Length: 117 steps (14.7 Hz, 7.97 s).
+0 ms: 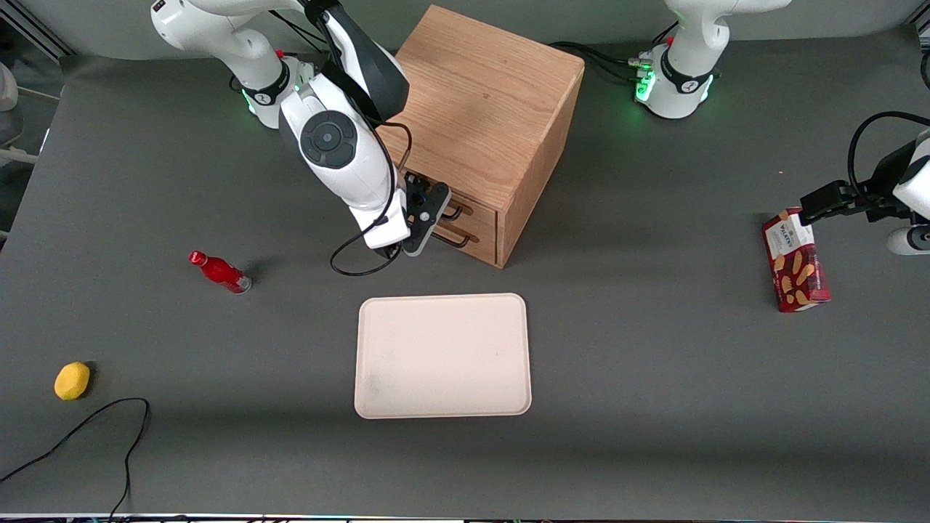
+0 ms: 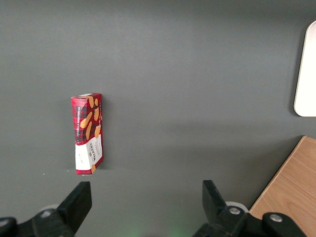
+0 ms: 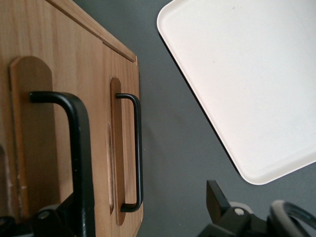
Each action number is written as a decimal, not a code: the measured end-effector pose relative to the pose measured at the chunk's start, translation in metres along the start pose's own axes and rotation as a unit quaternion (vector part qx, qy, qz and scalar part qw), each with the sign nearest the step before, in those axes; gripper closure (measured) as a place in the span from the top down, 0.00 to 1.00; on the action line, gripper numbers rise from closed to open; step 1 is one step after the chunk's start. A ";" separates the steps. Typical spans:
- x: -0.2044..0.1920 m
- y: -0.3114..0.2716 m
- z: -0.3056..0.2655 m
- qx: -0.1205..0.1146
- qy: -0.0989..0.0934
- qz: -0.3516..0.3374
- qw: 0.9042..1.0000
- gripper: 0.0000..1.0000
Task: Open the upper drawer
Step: 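Pull the upper drawer outward by its handle with the right gripper, then keep pulling the drawer further out with the right gripper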
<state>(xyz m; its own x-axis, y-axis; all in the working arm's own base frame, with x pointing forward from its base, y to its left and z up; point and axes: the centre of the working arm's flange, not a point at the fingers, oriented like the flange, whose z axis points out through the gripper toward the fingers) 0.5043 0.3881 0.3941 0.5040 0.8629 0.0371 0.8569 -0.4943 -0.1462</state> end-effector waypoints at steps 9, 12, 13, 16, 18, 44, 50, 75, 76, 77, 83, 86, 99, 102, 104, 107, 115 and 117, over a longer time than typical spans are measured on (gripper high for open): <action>0.000 0.001 0.004 -0.002 0.002 -0.005 1.000 1.00; -0.001 0.004 0.003 -0.002 0.003 -0.007 1.000 1.00; -0.001 0.006 0.003 -0.003 0.004 -0.006 1.000 1.00; -0.003 0.016 0.001 -0.007 0.009 -0.002 1.000 1.00; -0.004 0.023 0.000 -0.008 0.011 0.000 1.000 1.00; -0.022 0.109 -0.024 -0.021 -0.009 0.028 0.999 1.00; -0.024 0.113 -0.026 -0.020 -0.011 0.032 0.999 1.00; -0.020 0.169 -0.027 -0.031 0.008 0.062 0.998 1.00; -0.020 0.172 -0.028 -0.032 0.009 0.064 0.997 1.00; -0.021 0.176 -0.028 -0.033 0.010 0.066 0.997 1.00; -0.019 0.186 -0.028 -0.034 0.012 0.070 0.997 1.00; -0.020 0.194 -0.028 -0.036 0.015 0.073 0.997 1.00; -0.023 0.216 -0.033 -0.040 0.024 0.083 0.995 1.00; -0.026 0.221 -0.039 -0.041 0.025 0.078 0.996 1.00; -0.030 0.226 -0.040 -0.041 0.026 0.078 0.996 1.00; -0.031 0.229 -0.039 -0.042 0.026 0.072 0.996 1.00; -0.034 0.238 -0.036 -0.039 0.027 0.068 0.997 1.00; -0.033 0.238 -0.037 -0.039 0.028 0.068 0.997 1.00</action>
<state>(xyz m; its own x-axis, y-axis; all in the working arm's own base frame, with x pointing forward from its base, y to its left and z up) 0.6956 0.2381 0.3944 0.6188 0.7817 0.0781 0.7855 -0.6141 -0.0771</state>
